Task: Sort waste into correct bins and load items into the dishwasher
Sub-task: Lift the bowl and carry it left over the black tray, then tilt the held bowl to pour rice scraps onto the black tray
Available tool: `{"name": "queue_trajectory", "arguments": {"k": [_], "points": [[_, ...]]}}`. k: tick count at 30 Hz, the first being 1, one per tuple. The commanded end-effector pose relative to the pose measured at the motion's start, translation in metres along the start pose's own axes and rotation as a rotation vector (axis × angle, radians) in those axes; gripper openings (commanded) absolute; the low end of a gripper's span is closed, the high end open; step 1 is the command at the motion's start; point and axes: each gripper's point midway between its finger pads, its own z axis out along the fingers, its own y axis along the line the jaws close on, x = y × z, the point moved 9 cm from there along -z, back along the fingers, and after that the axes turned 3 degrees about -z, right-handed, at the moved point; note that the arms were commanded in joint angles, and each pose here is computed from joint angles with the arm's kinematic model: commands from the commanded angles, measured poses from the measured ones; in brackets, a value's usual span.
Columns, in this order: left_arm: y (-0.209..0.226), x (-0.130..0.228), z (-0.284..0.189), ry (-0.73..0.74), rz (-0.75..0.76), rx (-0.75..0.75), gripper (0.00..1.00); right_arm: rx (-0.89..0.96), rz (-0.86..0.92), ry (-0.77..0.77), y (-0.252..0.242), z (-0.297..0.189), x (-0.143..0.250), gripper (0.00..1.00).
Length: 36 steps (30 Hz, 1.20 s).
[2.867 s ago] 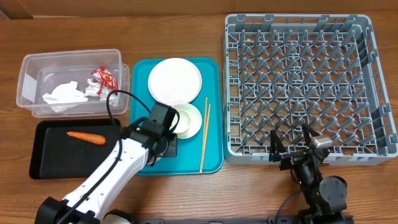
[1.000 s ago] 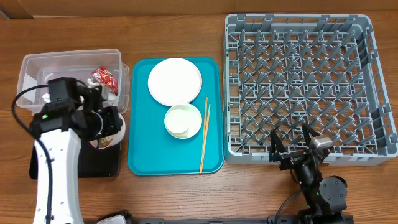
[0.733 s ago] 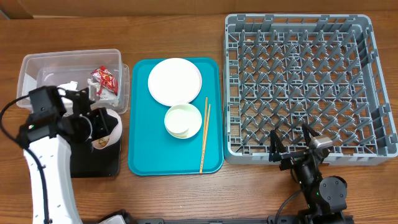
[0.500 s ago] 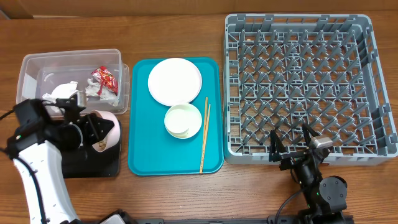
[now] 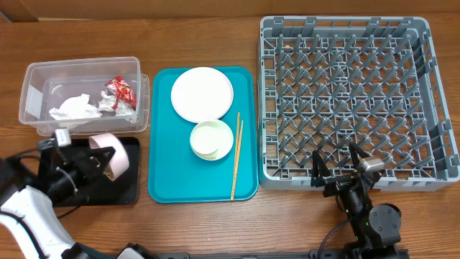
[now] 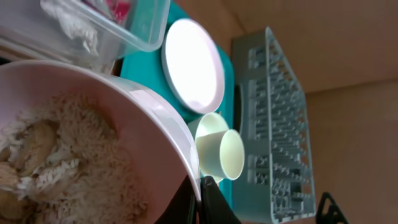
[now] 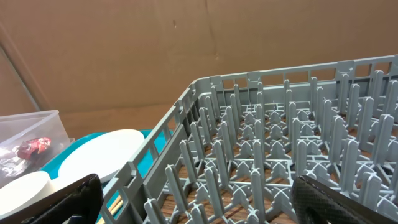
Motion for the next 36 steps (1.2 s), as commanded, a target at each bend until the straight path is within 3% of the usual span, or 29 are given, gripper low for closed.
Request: {"name": "queue_trajectory", "arguments": {"k": [1, 14, 36], "points": [[-0.005, 0.000, -0.012, -0.098, 0.059, 0.101, 0.04, -0.004, -0.003, -0.007, 0.000, 0.000, 0.002, 1.00], [0.009, -0.009, -0.031, -0.203, 0.082, 0.049, 0.04, -0.004, -0.003, -0.007, 0.000, 0.000, 0.002, 1.00], [0.016, -0.006, -0.028, -0.208, 0.093, 0.037, 0.04, -0.004, -0.003, -0.007, 0.000, 0.000, 0.002, 1.00]]}}
